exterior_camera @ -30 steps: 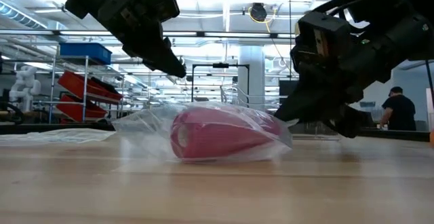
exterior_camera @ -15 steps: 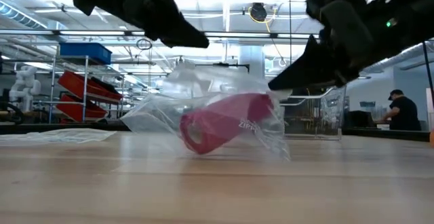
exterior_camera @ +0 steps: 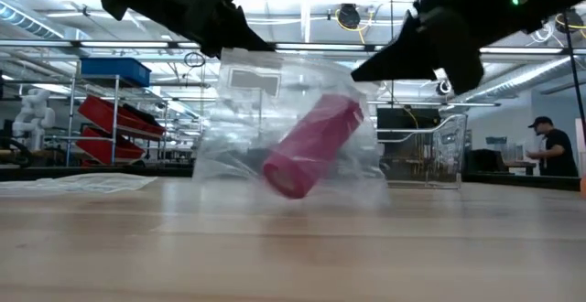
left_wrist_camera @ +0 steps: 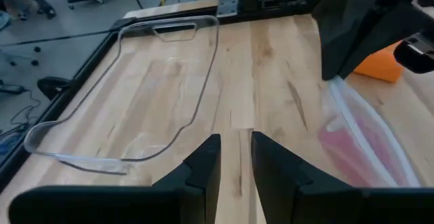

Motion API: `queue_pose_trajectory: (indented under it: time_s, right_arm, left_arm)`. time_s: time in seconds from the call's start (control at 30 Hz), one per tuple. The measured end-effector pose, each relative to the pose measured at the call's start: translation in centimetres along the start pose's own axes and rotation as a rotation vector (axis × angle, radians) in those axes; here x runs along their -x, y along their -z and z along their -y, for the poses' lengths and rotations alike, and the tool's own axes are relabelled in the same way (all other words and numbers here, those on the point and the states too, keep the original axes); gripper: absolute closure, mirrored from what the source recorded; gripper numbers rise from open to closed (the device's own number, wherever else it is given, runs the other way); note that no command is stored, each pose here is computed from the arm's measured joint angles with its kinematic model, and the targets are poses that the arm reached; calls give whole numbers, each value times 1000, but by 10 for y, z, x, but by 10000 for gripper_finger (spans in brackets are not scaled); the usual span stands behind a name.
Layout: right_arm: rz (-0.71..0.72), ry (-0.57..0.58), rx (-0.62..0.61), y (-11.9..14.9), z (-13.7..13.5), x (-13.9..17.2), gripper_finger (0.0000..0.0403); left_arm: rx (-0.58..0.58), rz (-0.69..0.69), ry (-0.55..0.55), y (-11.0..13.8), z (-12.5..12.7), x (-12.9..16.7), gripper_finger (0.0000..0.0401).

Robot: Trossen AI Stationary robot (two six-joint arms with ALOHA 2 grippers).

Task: Roll bandage
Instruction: Close the top transparent zip bag

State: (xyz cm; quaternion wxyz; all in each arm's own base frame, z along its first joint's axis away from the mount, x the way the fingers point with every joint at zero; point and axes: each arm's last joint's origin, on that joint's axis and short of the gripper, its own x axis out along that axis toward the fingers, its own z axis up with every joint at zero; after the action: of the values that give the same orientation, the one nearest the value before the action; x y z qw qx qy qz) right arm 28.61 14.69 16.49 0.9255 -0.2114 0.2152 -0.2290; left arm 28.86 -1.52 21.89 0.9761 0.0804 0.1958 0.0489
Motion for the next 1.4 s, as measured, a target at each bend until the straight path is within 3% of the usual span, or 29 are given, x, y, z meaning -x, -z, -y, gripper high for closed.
queue_pose_trajectory:
  time_s: [0.33, 0.53, 0.67, 0.97, 1.17, 1.27, 1.4]
  right_arm:
    - [-3, 109, -44, -19, 18, 19, 403]
    - [5, 95, -22, -22, 26, 36, 403]
    - [17, 85, 6, -24, 24, 39, 403]
    - [73, 132, -53, -42, 25, 41, 403]
    - [84, 133, -16, -55, 27, 43, 403]
    - [81, 140, 5, -55, 27, 43, 403]
    - [71, 275, 3, -54, 31, 43, 403]
  left_arm:
    - [45, -31, 27, -10, -6, 31, 312]
    - [-21, 121, 169, -29, -8, 53, 312]
    - [-41, 198, 220, -35, -6, 50, 312]
    - [-2, 19, 301, -10, 3, 25, 312]
    - [-2, 66, 464, -11, 10, 22, 312]
    - [-7, 65, 496, -11, 14, 23, 312]
    - [-9, 42, 511, -10, 18, 24, 312]
